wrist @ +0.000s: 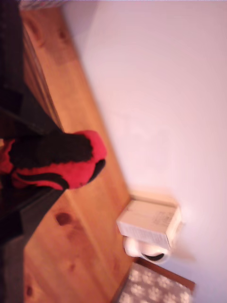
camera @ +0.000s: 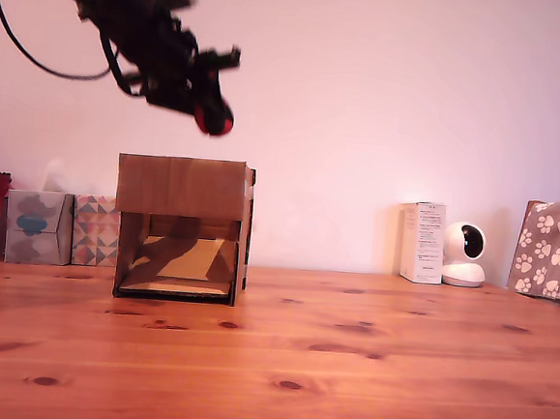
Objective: Drop the footbag into the cardboard dice tower
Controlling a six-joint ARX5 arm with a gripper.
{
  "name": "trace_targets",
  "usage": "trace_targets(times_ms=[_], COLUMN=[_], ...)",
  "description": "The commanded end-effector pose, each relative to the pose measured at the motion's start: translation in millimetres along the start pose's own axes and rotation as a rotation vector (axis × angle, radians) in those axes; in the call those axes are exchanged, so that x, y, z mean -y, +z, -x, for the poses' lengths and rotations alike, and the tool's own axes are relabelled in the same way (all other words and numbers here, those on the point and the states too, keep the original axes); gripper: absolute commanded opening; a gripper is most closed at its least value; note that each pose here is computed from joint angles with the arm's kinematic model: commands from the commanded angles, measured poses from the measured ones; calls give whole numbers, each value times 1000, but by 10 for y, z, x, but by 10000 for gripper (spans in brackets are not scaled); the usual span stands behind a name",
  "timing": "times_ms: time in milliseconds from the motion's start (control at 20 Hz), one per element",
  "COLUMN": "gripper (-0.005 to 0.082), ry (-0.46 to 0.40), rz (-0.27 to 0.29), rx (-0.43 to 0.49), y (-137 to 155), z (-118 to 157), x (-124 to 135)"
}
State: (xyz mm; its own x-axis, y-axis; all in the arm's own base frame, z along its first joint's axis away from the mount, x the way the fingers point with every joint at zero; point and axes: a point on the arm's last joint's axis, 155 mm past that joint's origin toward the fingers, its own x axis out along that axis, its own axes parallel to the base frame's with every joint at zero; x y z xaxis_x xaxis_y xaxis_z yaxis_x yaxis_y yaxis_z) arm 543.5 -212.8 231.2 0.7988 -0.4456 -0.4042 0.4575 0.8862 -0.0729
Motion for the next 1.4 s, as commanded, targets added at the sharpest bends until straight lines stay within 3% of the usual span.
trace_targets(times_ms=[0, 100, 200, 250, 300, 400, 500, 550, 650, 700, 950, 1100, 1350], gripper=[181, 228, 584, 718, 753, 695, 529, 377, -29, 7, -19, -19, -19], ry=[8, 11, 16, 17, 12, 11, 8, 7, -8, -17, -41, -53, -93], rz=[-6, -13, -41, -38, -43, -38, -36, -35, -32, -33, -45, -52, -73], rx=[-8, -4, 1, -12, -31, -64, -82, -87, -100, -94, -66, -54, 46], y=[-11, 3, 26, 4, -29, -76, -69, -40, -5, 44, 196, 107, -161], z=[-17, -7, -1, 5, 15, 63, 159, 232, 371, 445, 671, 765, 1053], x=[-59, -81, -93, -94, -84, -75, -41, -21, 32, 64, 216, 288, 456])
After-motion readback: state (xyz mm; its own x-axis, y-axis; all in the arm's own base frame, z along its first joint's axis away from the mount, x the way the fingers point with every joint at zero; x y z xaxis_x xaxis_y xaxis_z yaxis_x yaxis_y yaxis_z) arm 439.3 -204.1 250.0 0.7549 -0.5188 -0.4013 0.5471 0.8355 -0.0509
